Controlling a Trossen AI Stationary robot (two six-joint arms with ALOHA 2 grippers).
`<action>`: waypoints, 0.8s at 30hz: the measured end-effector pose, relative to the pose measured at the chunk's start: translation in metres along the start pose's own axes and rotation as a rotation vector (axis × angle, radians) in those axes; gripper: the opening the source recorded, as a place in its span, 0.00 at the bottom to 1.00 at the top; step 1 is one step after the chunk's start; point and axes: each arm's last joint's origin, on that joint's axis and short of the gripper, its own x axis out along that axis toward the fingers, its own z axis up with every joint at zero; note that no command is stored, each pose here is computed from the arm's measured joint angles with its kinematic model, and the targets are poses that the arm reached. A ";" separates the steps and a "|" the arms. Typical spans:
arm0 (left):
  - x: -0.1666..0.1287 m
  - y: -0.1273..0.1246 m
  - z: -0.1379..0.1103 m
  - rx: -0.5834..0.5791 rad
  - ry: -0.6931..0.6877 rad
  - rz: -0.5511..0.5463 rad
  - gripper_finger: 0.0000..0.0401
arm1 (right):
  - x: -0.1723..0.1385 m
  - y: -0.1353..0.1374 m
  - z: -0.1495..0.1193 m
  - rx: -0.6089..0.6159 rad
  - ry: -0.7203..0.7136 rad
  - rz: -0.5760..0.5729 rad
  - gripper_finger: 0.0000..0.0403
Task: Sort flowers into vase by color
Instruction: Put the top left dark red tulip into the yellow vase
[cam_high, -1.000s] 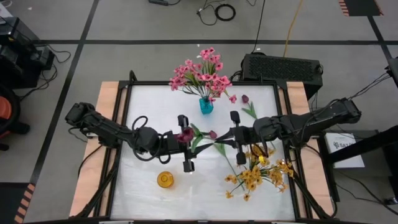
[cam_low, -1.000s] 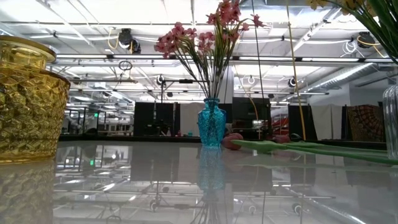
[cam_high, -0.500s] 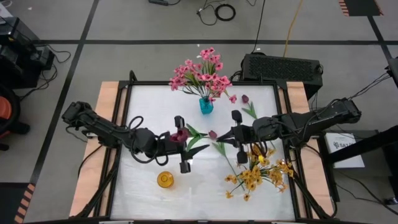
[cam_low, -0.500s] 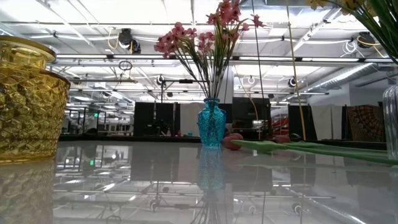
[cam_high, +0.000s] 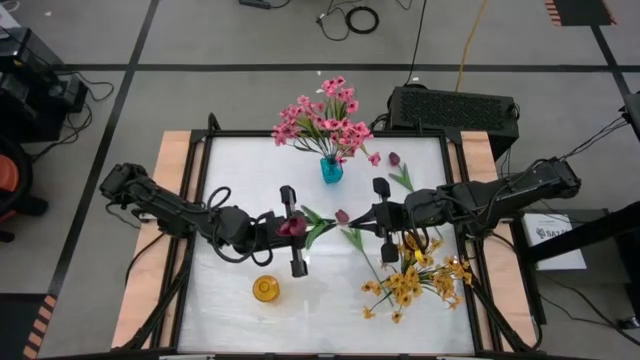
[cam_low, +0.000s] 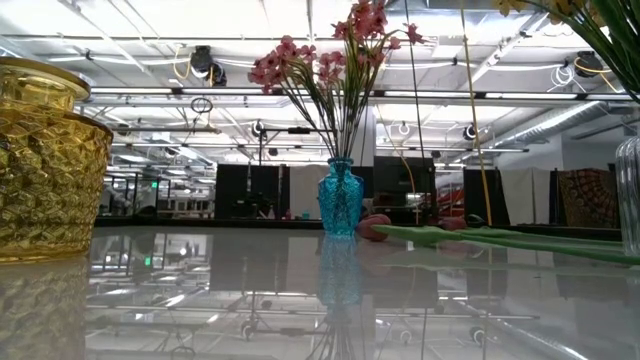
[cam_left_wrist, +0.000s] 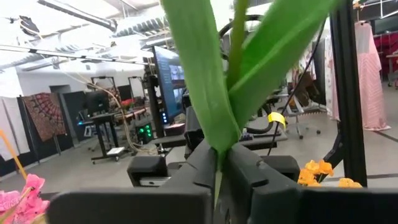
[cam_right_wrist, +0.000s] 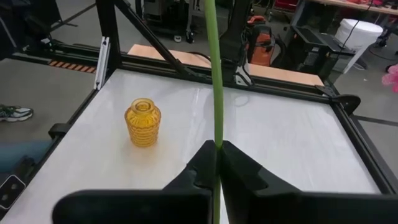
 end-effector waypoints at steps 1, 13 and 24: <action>0.000 0.000 0.000 0.002 0.003 -0.001 0.03 | 0.000 0.000 0.000 -0.001 0.004 0.000 0.02; -0.029 0.008 0.015 -0.114 0.197 -0.081 0.05 | -0.001 0.001 -0.006 -0.018 0.064 0.006 0.32; -0.091 -0.009 0.041 -0.190 0.368 -0.145 0.05 | -0.007 -0.001 -0.002 -0.014 0.034 0.007 0.50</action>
